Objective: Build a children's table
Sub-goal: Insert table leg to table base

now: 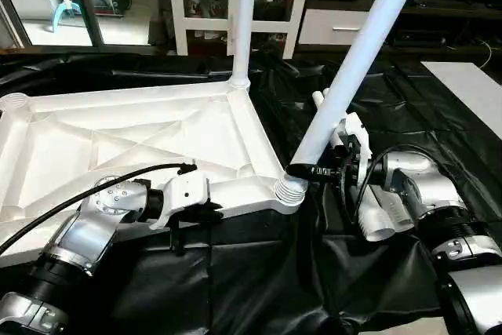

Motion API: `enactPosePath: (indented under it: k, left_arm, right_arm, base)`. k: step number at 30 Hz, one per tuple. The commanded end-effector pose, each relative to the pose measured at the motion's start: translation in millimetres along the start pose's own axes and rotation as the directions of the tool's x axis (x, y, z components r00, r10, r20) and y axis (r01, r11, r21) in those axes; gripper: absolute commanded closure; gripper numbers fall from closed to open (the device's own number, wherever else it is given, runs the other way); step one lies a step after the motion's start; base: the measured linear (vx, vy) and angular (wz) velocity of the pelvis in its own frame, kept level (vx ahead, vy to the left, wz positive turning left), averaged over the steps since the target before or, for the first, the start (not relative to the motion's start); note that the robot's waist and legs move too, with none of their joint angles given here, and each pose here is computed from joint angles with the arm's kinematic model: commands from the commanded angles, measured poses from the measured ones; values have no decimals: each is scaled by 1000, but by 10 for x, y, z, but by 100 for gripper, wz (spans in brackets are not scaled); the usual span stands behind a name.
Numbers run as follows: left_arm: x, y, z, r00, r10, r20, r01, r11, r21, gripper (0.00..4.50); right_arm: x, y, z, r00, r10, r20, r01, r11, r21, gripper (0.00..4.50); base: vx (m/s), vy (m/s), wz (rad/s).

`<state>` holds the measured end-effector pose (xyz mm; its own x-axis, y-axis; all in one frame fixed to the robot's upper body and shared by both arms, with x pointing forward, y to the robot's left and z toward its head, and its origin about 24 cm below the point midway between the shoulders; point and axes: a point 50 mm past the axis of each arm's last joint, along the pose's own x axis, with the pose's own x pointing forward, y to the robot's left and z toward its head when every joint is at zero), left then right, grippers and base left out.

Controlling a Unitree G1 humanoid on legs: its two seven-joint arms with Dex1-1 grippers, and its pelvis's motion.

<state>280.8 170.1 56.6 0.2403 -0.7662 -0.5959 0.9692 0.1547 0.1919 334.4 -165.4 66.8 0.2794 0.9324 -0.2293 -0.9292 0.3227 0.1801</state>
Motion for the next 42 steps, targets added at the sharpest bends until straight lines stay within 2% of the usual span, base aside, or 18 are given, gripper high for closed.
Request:
enactPosePath:
  k: [1, 10, 16, 19, 20, 23, 25, 26, 27, 28, 29, 30, 32, 33, 37, 40, 42]
  left_arm:
    - [116, -175, -55, 990, -141, -12, 141, 990, -1, 450]
    - [104, -174, -55, 989, -145, -12, 145, 989, -8, 450]
    - [112, -118, -24, 998, -61, 7, 61, 996, -58, 450]
    - [147, -81, 26, 999, 27, 19, -24, 991, -129, 450]
    - [179, -86, 50, 998, 60, 26, -54, 982, -183, 450]
    - [234, -99, 103, 994, 99, 35, -87, 965, -247, 450]
    - [248, -99, 120, 993, 111, 34, -98, 960, -263, 450]
    - [291, -61, 169, 985, 171, 13, -160, 944, -287, 450]
    - [291, -61, 169, 985, 171, 13, -160, 944, -287, 450]
    - [314, -38, 203, 979, 206, 5, -194, 933, -303, 450]
    - [356, 46, 272, 948, 315, -37, -309, 892, -329, 450]
    - [358, 52, 276, 946, 322, -40, -317, 889, -330, 450]
    - [388, 135, 341, 897, 430, -102, -438, 832, -341, 450]
    - [388, 135, 341, 897, 430, -102, -438, 832, -341, 450]
    - [425, 213, 426, 844, 517, -140, -530, 769, -358, 450]
    - [427, 210, 432, 845, 516, -140, -529, 769, -358, 450]
    - [416, 202, 442, 843, 518, -146, -533, 765, -361, 450]
  right_arm:
    - [-259, 23, -634, 955, -118, -273, 163, 976, 147, 266]
    - [-293, 11, -637, 951, -117, -285, 168, 973, 160, 266]
    - [-219, 33, -678, 947, -143, -289, 180, 978, 107, 266]
    - [-118, 57, -771, 930, -196, -311, 233, 969, 85, 266]
    - [-29, 78, -844, 917, -235, -323, 278, 956, 94, 266]
    - [138, 118, -949, 889, -291, -352, 344, 934, 98, 266]
    - [185, 129, -968, 883, -302, -360, 359, 928, 102, 266]
    - [329, 135, -972, 867, -344, -360, 413, 901, 134, 266]
    - [329, 135, -972, 867, -344, -360, 413, 901, 134, 266]
    - [394, 127, -961, 855, -376, -358, 452, 879, 155, 266]
    - [502, 79, -911, 799, -483, -358, 559, 816, 146, 266]
    - [507, 76, -907, 795, -490, -358, 566, 812, 143, 266]
    - [588, 27, -844, 714, -608, -347, 674, 731, 106, 266]
    - [588, 27, -844, 714, -608, -347, 674, 731, 106, 266]
    - [713, 13, -766, 597, -741, -309, 793, 602, 90, 266]
    - [769, 31, -737, 611, -737, -290, 786, 608, 111, 266]
    - [842, 56, -709, 640, -717, -277, 767, 620, 167, 266]
  base:
    - [0, 0, 0]
    - [0, 0, 0]
    - [0, 0, 0]
    - [0, 0, 0]
    - [0, 0, 0]
    - [0, 0, 0]
    - [0, 0, 0]
    - [0, 0, 0]
    - [0, 0, 0]
    - [0, 0, 0]
    - [0, 0, 0]
    - [0, 0, 0]
    - [0, 0, 0]
    - [0, 0, 0]
    - [0, 0, 0]
    - [0, 0, 0]
    - [0, 0, 0]
